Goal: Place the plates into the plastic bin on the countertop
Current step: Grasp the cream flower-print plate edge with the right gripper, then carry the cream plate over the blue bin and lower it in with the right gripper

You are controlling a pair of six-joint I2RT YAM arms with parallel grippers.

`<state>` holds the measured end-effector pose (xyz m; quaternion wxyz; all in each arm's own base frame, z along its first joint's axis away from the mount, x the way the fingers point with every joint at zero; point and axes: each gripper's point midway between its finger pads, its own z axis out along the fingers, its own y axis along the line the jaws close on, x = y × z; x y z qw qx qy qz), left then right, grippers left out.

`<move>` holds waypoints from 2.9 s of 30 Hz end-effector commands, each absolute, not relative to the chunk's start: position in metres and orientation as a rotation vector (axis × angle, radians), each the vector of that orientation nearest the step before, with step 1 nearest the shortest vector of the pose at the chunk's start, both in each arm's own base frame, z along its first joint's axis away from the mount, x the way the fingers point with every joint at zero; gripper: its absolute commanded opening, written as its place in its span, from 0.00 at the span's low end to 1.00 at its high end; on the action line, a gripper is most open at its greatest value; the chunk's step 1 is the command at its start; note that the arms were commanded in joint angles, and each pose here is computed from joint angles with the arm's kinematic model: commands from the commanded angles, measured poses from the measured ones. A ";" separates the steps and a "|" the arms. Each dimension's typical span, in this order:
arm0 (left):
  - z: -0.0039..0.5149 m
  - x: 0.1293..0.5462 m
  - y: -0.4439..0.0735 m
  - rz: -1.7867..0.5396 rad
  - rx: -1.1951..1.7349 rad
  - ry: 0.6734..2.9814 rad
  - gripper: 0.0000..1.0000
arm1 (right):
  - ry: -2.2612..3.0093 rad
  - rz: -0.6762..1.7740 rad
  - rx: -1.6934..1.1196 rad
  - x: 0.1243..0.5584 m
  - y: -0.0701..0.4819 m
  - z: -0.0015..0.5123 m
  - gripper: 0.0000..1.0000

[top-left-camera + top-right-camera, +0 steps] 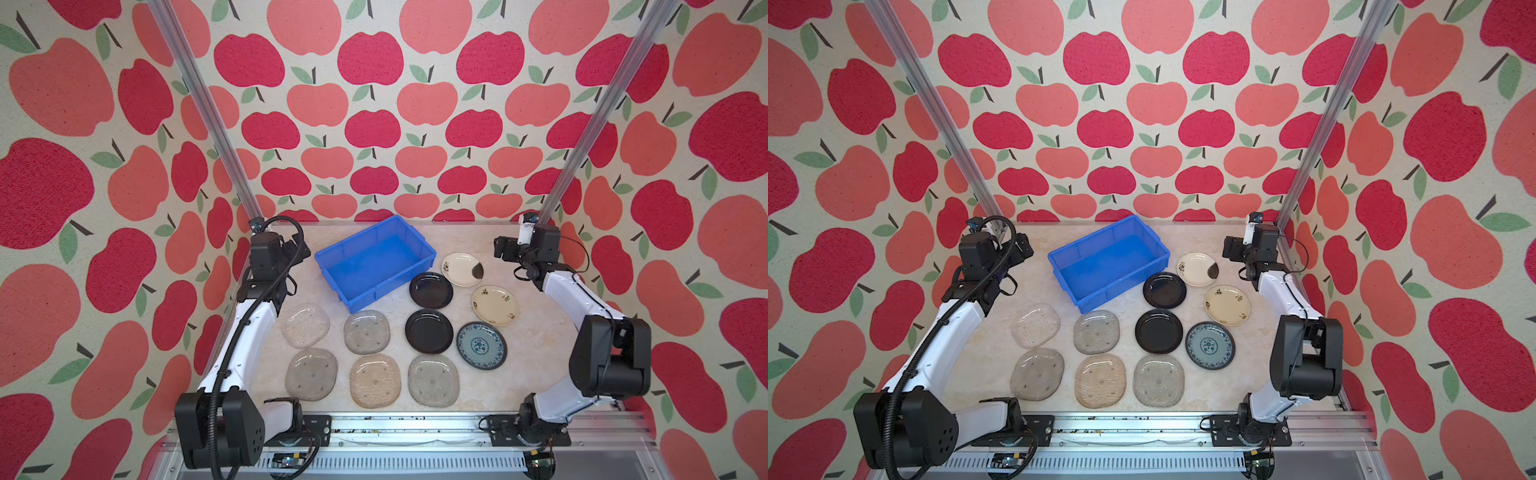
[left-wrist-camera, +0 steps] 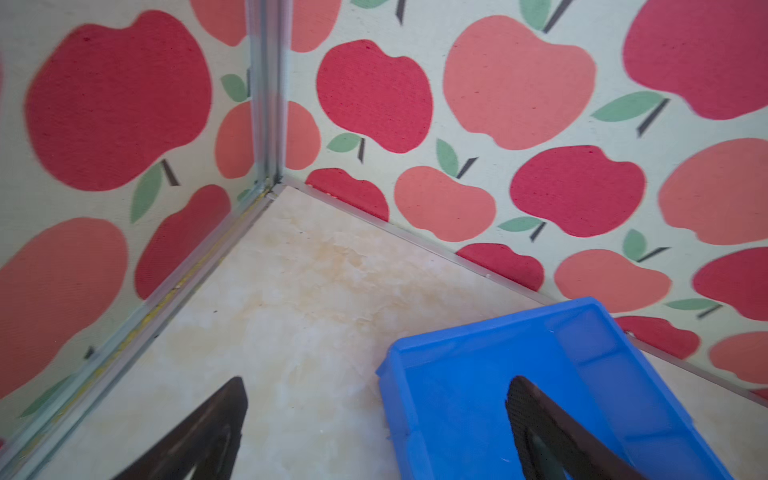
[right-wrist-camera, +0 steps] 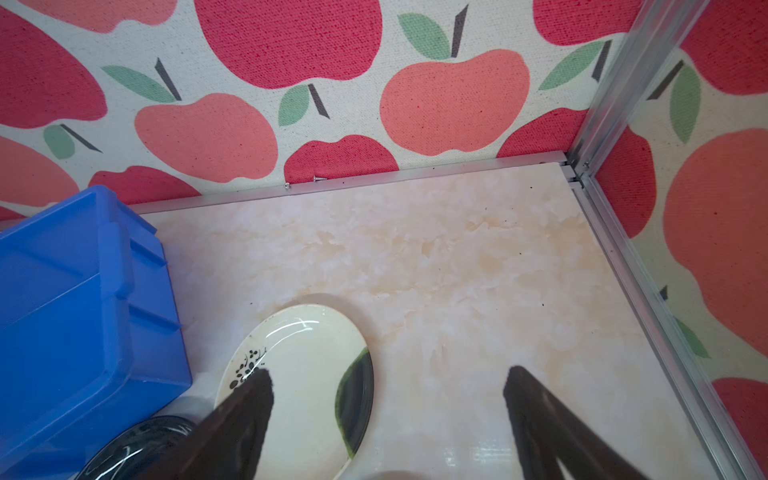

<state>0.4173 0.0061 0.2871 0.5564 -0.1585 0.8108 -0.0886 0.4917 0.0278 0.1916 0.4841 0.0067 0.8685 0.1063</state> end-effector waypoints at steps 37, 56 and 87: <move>0.218 0.464 -0.129 -0.792 -0.138 2.183 0.94 | 2.502 0.971 0.249 0.494 0.064 0.042 0.38; 0.196 0.467 -0.132 -0.764 -0.149 2.225 0.94 | 2.563 1.070 0.261 0.492 0.079 0.021 0.21; 0.194 0.458 -0.132 -0.738 -0.120 2.236 0.99 | 2.082 0.358 0.052 0.512 0.118 0.260 0.00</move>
